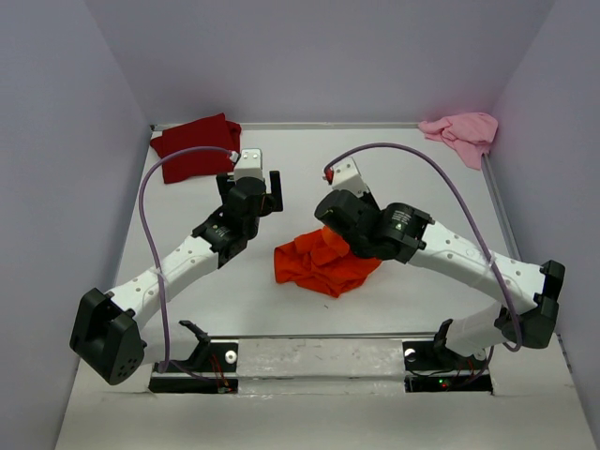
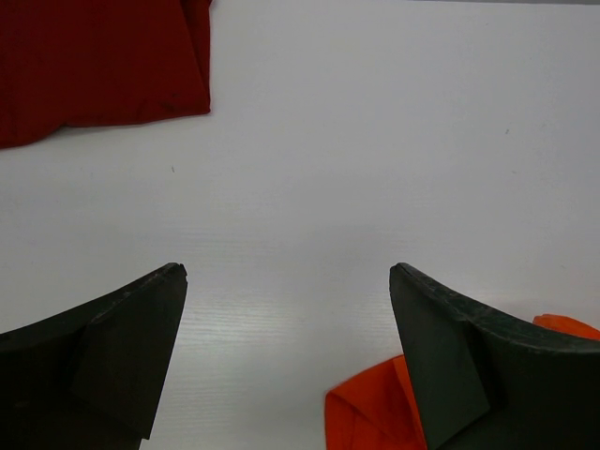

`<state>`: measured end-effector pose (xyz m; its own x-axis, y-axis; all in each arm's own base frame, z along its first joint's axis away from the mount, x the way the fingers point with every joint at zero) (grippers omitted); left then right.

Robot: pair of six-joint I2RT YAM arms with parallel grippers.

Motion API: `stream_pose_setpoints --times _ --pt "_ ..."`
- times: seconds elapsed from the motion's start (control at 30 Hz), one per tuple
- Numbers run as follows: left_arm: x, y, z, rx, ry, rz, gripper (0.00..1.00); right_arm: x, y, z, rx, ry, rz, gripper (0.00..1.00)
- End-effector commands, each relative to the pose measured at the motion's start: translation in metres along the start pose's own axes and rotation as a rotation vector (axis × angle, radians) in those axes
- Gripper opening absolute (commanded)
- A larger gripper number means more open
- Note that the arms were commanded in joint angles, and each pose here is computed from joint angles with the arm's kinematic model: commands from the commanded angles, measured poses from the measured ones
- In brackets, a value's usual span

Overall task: Fold and stack the t-shirts
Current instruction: Flatten the tshirt out

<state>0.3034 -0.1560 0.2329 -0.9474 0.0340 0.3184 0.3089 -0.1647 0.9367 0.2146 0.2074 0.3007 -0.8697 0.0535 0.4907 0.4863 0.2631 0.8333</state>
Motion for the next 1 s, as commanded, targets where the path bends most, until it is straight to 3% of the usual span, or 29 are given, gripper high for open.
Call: stream_pose_setpoints --times 0.0,0.17,0.37,0.53,0.77,0.83,0.97 --pt "0.005 0.027 0.004 0.059 0.008 -0.073 0.99 0.015 0.024 -0.019 -0.020 -0.058 -0.084 0.00" --pt "0.003 0.025 0.002 0.056 0.003 -0.067 0.99 0.015 0.038 -0.025 -0.034 -0.104 -0.125 0.00" --pt "0.003 0.025 0.001 0.058 -0.002 -0.066 0.99 0.034 0.088 -0.050 -0.097 -0.180 -0.275 0.00" --pt "0.004 0.026 0.001 0.062 -0.004 -0.068 0.99 0.068 0.136 -0.079 -0.138 -0.170 -0.402 0.00" --pt "0.006 0.027 0.000 0.077 -0.020 -0.076 0.99 0.124 0.200 -0.121 -0.294 -0.024 -0.583 0.00" --pt "0.005 0.027 -0.002 0.083 -0.031 -0.076 0.99 0.129 0.211 -0.127 -0.254 -0.055 -0.601 0.00" --pt "0.003 0.023 -0.008 0.093 -0.058 -0.062 0.99 0.145 0.219 -0.151 -0.329 -0.099 -0.658 0.00"
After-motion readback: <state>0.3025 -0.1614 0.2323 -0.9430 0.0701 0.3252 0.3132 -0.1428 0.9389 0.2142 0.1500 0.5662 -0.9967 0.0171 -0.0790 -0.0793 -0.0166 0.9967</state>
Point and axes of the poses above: each gripper's point midway between its finger pads, its own x axis back along the fingers, its own z axis along the line the jaws close on, y = z × x, the point moved 5 cm from there along x, back along the fingers, and after that the axes turned 13 degrees about -x, right-handed, at the moved point
